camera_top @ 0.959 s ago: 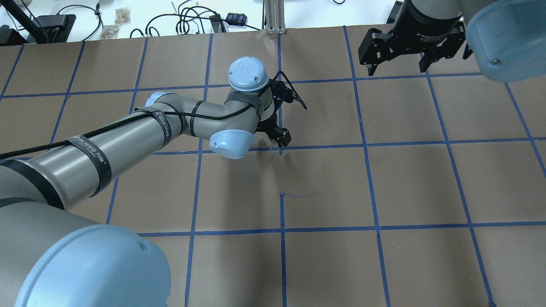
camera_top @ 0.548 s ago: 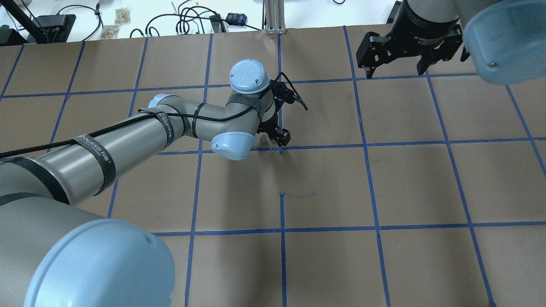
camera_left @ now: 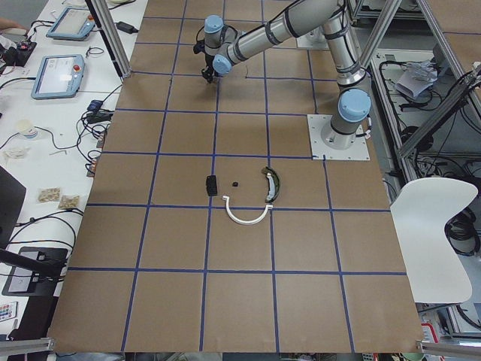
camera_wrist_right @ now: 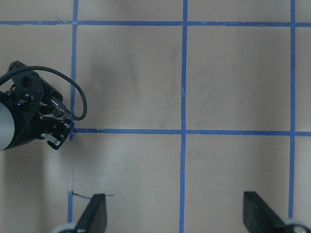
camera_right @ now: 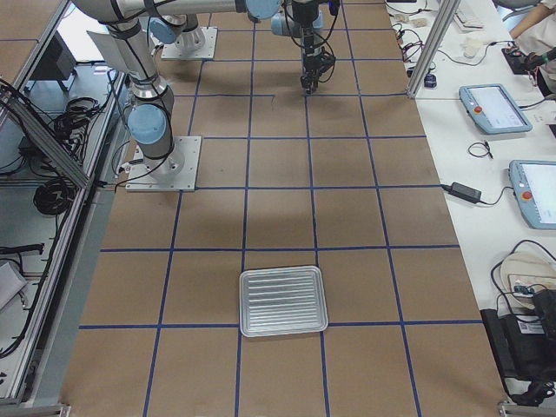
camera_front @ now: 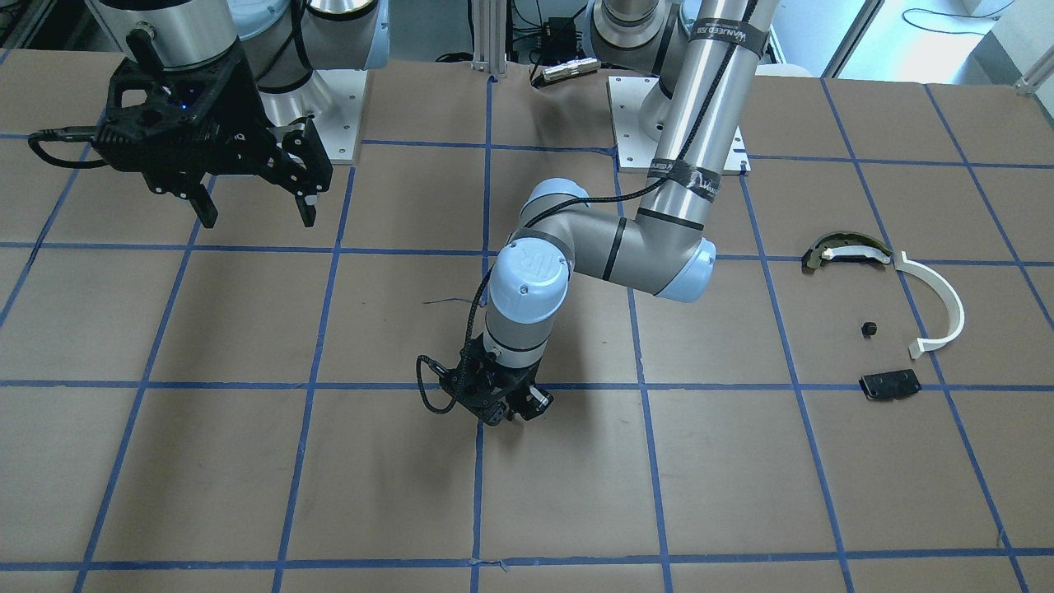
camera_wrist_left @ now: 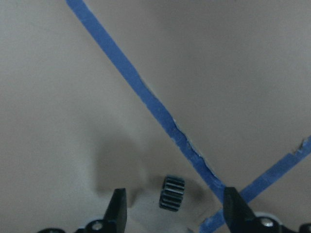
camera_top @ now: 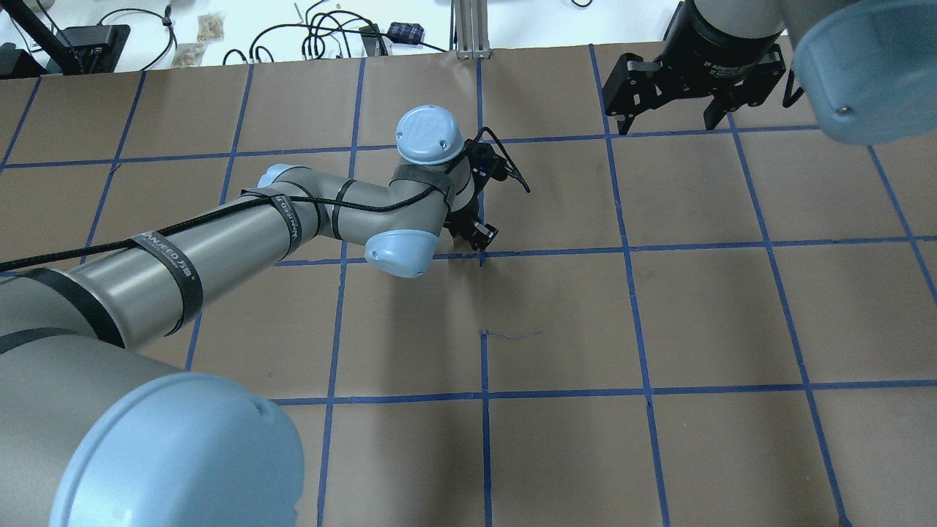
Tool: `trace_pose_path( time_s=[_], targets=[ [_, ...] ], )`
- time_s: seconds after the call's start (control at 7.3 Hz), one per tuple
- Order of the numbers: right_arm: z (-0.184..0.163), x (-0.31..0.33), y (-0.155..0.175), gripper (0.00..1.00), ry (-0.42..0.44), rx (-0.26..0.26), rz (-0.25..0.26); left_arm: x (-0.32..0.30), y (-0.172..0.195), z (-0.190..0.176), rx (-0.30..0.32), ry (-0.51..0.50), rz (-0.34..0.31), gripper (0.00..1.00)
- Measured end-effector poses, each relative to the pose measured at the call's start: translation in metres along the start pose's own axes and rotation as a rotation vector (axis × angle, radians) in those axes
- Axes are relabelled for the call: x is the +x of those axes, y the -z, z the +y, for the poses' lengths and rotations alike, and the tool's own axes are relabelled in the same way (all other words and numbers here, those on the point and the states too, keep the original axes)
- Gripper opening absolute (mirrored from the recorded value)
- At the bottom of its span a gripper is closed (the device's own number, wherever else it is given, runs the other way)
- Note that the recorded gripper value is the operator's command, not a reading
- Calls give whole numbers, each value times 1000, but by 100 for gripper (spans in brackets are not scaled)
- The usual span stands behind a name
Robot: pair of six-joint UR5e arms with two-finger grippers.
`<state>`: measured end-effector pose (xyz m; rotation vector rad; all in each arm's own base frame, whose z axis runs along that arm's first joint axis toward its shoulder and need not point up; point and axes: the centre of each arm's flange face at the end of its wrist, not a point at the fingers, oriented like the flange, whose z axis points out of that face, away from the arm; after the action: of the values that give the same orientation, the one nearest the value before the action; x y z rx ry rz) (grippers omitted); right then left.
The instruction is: Place bearing gear from tray to pile
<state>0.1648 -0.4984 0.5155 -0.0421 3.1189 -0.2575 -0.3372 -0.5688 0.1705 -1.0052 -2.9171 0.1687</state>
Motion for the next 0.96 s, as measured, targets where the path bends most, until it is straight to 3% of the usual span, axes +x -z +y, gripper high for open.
trace_pose_path(
  time_s=[0.55, 0.96],
  targets=[
    [2, 0, 0, 100, 0, -21, 4, -8, 20, -2, 18, -14, -26, 0],
    [2, 0, 0, 100, 0, -18, -3, -105, 70, 25, -20, 91, -86, 0]
  ],
)
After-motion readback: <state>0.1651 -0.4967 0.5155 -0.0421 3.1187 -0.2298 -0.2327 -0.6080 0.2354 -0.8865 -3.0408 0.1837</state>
